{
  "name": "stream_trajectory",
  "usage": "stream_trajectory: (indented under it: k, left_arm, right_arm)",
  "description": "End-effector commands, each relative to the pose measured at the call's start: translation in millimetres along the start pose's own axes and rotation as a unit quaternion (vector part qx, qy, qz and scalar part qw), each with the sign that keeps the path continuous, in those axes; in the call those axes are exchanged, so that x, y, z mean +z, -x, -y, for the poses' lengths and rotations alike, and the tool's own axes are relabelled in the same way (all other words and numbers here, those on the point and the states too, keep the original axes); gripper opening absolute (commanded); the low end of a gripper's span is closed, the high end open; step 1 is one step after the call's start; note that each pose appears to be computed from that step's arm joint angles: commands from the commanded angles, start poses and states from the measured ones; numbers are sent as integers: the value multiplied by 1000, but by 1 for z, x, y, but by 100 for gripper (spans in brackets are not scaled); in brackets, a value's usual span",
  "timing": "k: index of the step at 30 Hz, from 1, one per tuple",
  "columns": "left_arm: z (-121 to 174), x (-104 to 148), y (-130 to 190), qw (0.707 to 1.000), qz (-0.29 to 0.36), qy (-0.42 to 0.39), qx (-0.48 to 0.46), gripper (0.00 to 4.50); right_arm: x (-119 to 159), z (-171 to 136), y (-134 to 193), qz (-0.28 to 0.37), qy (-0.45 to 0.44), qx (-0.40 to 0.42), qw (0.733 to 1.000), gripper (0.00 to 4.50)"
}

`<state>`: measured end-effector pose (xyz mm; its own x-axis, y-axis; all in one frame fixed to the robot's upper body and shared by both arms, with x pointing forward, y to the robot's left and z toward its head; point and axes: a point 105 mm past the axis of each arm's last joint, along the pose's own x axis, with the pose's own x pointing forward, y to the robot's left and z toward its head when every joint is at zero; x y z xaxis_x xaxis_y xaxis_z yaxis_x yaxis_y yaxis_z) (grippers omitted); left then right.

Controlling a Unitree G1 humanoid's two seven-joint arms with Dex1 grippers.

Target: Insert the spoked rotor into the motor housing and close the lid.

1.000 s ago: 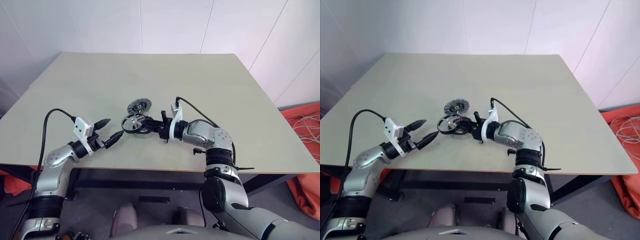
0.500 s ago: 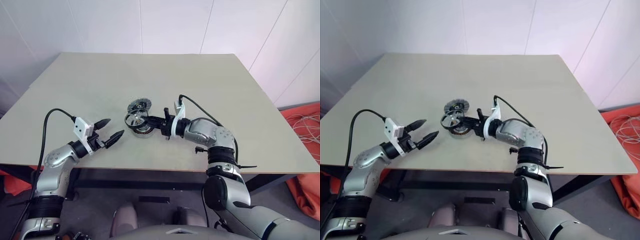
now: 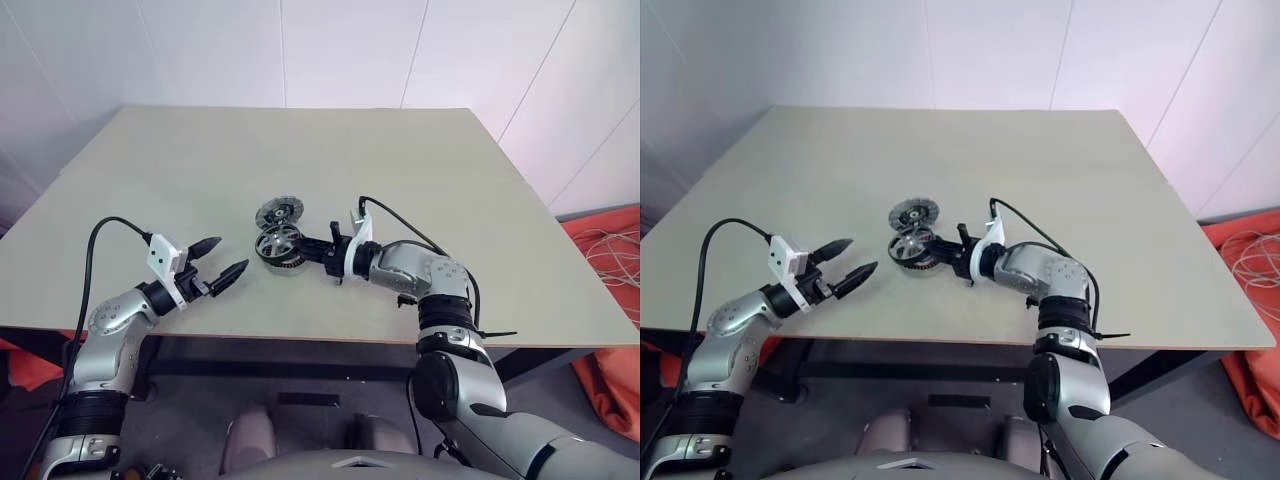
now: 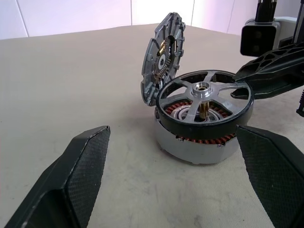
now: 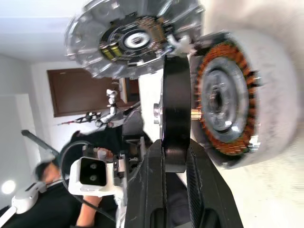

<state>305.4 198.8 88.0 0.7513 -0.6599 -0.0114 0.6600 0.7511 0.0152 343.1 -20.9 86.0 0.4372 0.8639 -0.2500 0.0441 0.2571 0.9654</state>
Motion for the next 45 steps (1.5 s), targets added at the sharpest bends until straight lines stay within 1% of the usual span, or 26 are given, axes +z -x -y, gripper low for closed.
stream_trajectory:
  k: [1,12,17,26,31,33,36,39,40,41,42,43,45]
  left_arm:
    - [-1,16,-3,1000,22,-20,-6,450]
    - [-1,17,-4,999,22,-21,-9,450]
    - [-1,17,-3,1000,21,-21,-10,450]
    - [-1,17,-4,999,22,-22,-9,450]
    - [0,17,-5,999,22,-22,-10,450]
    - [-1,17,-5,999,23,-22,-10,450]
    - [-1,18,-6,999,23,-22,-10,450]
    - [0,17,-7,999,24,-22,-11,450]
    - [0,17,-7,999,23,-22,-12,450]
    - [0,17,-7,999,23,-22,-12,450]
    - [0,17,-7,999,24,-21,-13,450]
    - [0,17,-8,999,24,-21,-13,450]
    - [0,17,-7,999,24,-20,-13,450]
  right_arm:
    - [6,-11,1,7,13,17,1000,27]
    - [9,-12,-2,14,12,21,1000,27]
    - [14,-9,-1,23,11,15,1000,27]
    - [12,-2,0,19,15,3,1000,27]
    - [15,0,2,30,25,-6,999,27]
    - [15,-8,4,27,34,12,999,102]
    - [17,-18,6,32,49,22,998,193]
    - [20,-21,8,40,56,15,998,305]
    - [20,-21,9,39,61,13,997,333]
    - [19,-22,10,39,63,12,997,375]
    - [20,-21,12,39,69,6,997,405]
    - [19,-20,15,37,82,-5,996,446]
    - [20,-21,19,40,83,-9,996,448]
